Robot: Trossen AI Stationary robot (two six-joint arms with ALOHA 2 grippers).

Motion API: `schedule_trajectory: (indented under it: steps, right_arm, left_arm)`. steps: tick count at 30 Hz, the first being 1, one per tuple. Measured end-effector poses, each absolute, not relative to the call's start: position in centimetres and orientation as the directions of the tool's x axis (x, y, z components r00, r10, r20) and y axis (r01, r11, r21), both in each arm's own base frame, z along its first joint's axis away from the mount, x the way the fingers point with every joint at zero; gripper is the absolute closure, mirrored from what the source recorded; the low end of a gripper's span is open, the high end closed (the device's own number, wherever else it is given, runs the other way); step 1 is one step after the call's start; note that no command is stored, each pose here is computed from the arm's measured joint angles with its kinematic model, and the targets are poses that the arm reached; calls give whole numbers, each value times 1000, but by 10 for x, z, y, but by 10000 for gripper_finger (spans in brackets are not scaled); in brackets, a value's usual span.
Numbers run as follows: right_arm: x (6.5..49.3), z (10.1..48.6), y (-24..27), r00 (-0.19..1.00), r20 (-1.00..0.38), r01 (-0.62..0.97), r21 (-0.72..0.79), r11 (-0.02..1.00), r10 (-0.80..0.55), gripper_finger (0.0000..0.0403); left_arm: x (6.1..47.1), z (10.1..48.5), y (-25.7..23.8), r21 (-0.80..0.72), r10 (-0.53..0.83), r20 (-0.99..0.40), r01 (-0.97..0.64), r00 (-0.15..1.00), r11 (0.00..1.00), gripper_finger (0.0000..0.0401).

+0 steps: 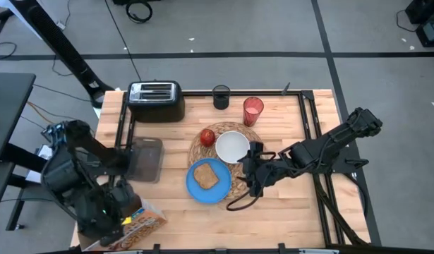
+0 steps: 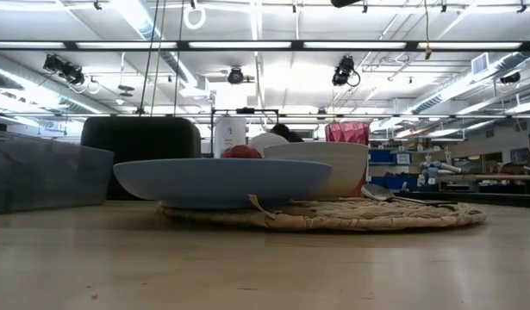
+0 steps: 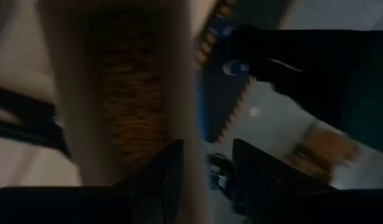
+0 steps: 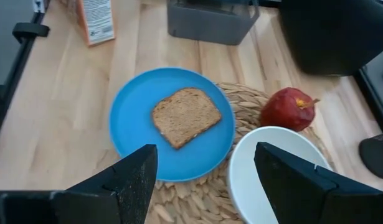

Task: Arrange a breakfast setting
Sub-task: Pour the cereal from the cereal box into the white bowl

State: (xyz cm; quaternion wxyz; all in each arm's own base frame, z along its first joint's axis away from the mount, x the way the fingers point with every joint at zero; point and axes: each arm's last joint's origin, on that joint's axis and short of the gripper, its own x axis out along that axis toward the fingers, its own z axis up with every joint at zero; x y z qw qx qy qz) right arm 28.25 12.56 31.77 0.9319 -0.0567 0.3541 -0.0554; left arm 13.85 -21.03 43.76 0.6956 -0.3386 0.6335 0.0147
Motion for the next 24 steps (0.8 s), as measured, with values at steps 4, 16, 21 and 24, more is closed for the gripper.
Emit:
schedule_trajectory:
  steps: [4,16,21,24]
  right_arm:
    - [280,318,131,745,-655,61,-123,991,-127,128]
    - [285,313,150,848,-531,18,6,1000,-12,128]
    - [294,305,152,913,-407,12,94,995,28,118]
    - [293,310,152,926,-377,17,109,994,25,100]
  left_arm:
    - [144,415,-218,-343,-316,-938,-483,140,806,257]
    - [156,376,-227,-291,-271,-956,-491,113,821,375]
    - [165,406,-218,-394,-335,-919,-458,208,797,395]
    - [168,433,-206,-470,-367,-878,-410,307,782,396]
